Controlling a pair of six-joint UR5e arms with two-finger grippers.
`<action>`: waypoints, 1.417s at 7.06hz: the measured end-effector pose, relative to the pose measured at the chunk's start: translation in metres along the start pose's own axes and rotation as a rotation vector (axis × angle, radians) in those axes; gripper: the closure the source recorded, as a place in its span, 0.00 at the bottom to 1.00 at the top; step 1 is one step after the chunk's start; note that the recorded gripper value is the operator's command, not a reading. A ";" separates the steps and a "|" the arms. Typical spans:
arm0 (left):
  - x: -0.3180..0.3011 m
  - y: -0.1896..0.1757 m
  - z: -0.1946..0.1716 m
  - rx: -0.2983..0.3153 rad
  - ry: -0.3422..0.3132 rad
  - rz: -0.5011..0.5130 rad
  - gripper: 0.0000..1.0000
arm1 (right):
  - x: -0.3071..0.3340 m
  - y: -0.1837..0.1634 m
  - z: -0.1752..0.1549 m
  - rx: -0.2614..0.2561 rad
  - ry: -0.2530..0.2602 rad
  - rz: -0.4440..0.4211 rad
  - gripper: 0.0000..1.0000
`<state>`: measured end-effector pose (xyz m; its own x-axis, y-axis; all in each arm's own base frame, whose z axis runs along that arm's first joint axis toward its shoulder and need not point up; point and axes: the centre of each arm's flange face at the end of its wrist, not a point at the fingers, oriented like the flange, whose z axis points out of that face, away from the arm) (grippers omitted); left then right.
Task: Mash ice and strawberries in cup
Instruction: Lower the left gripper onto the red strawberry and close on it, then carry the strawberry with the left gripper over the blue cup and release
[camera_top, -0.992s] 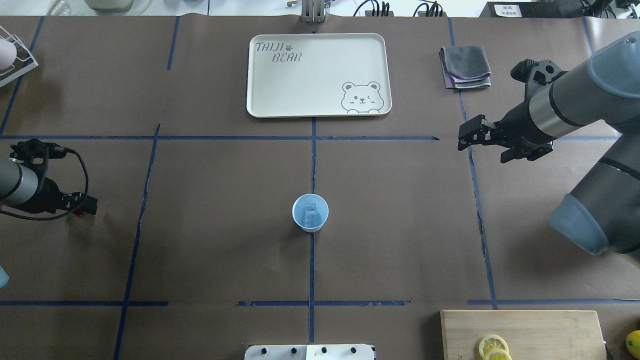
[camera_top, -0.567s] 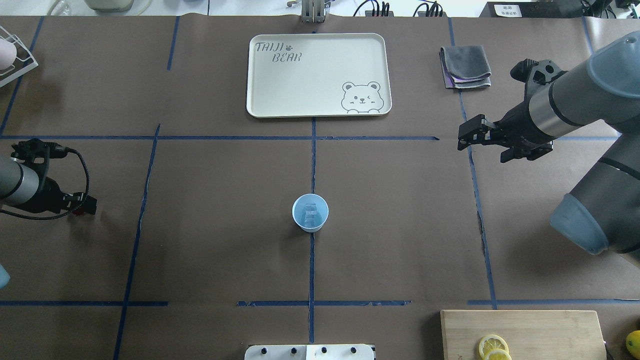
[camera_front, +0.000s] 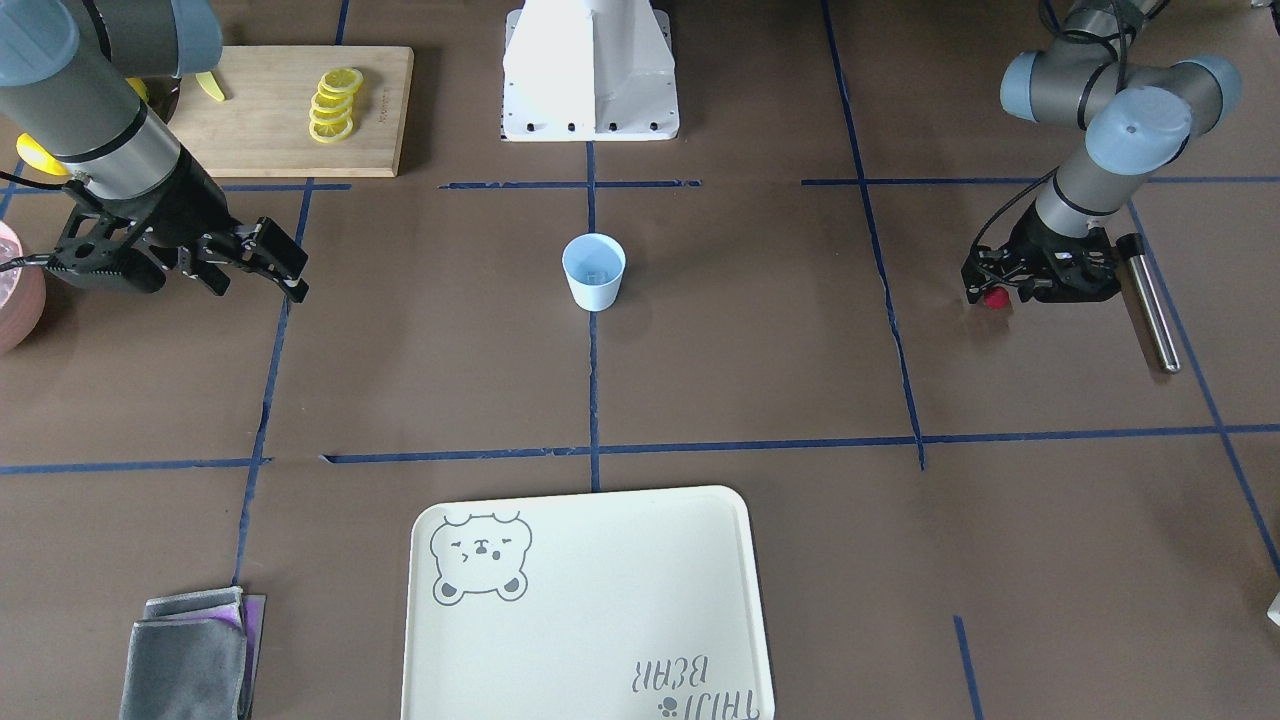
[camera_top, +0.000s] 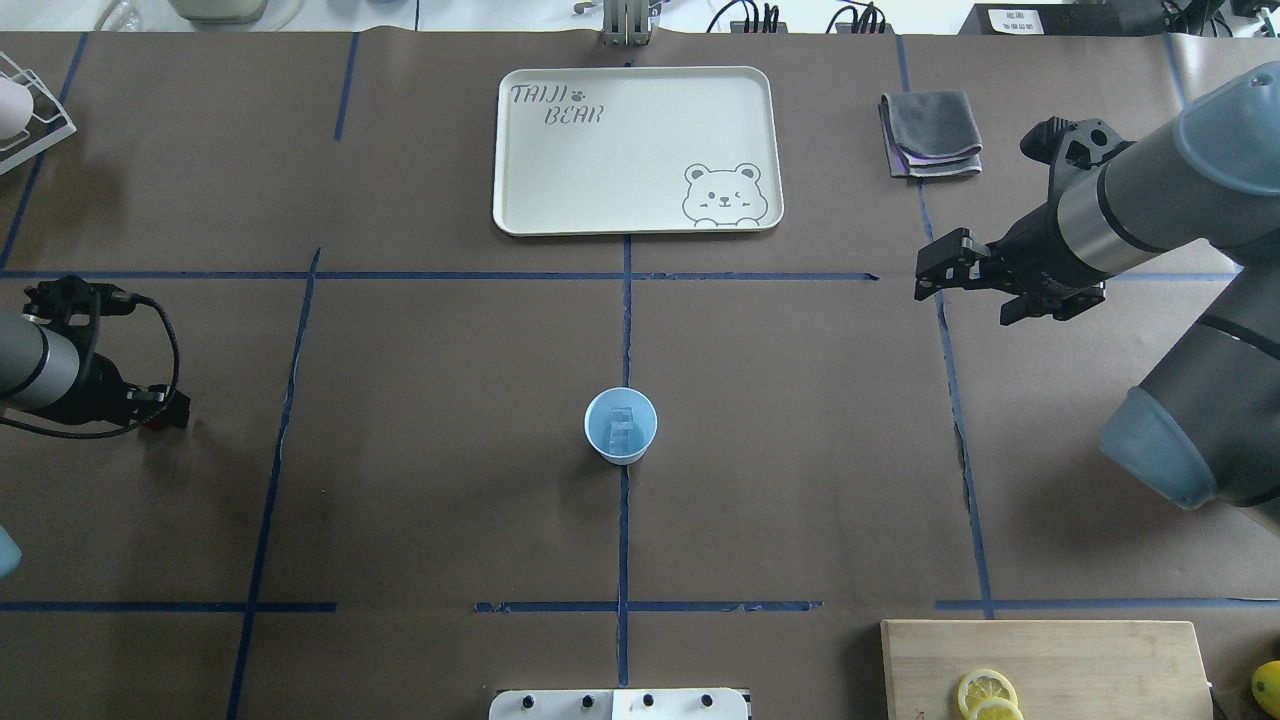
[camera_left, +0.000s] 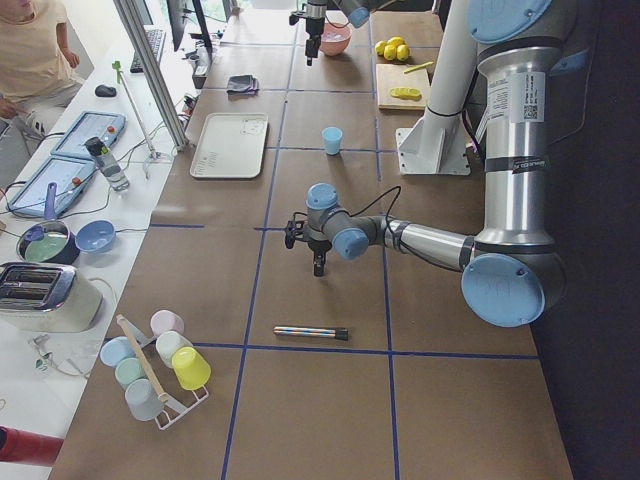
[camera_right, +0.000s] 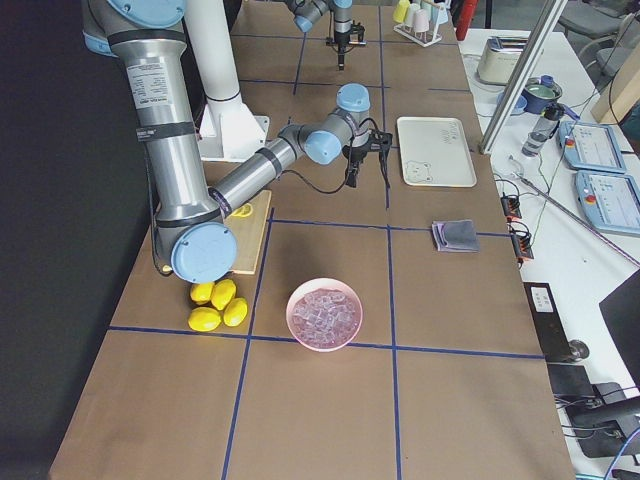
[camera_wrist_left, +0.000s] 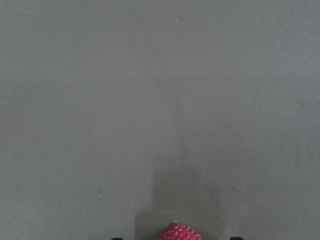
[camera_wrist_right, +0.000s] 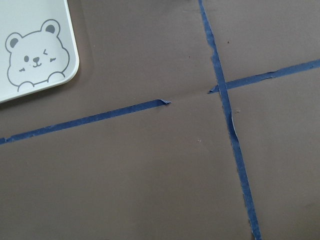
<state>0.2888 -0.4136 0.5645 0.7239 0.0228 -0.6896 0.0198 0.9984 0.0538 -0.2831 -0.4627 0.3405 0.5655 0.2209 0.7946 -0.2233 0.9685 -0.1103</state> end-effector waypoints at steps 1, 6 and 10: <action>0.000 0.000 0.000 0.001 0.000 0.000 0.93 | 0.000 0.000 0.000 0.000 0.000 0.000 0.01; 0.095 -0.030 -0.053 0.105 0.137 -0.039 1.00 | -0.001 0.001 -0.004 0.004 -0.006 -0.001 0.01; 0.328 0.001 -0.126 0.039 0.468 -0.179 0.98 | 0.007 -0.009 -0.014 0.021 -0.009 0.013 0.01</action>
<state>0.4394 -0.3981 0.2472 0.3196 -0.1183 -0.9402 0.1477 0.9863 -0.0739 -0.2658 -0.4682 0.3391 0.5554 0.2322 0.7985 -0.2474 0.9629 -0.1079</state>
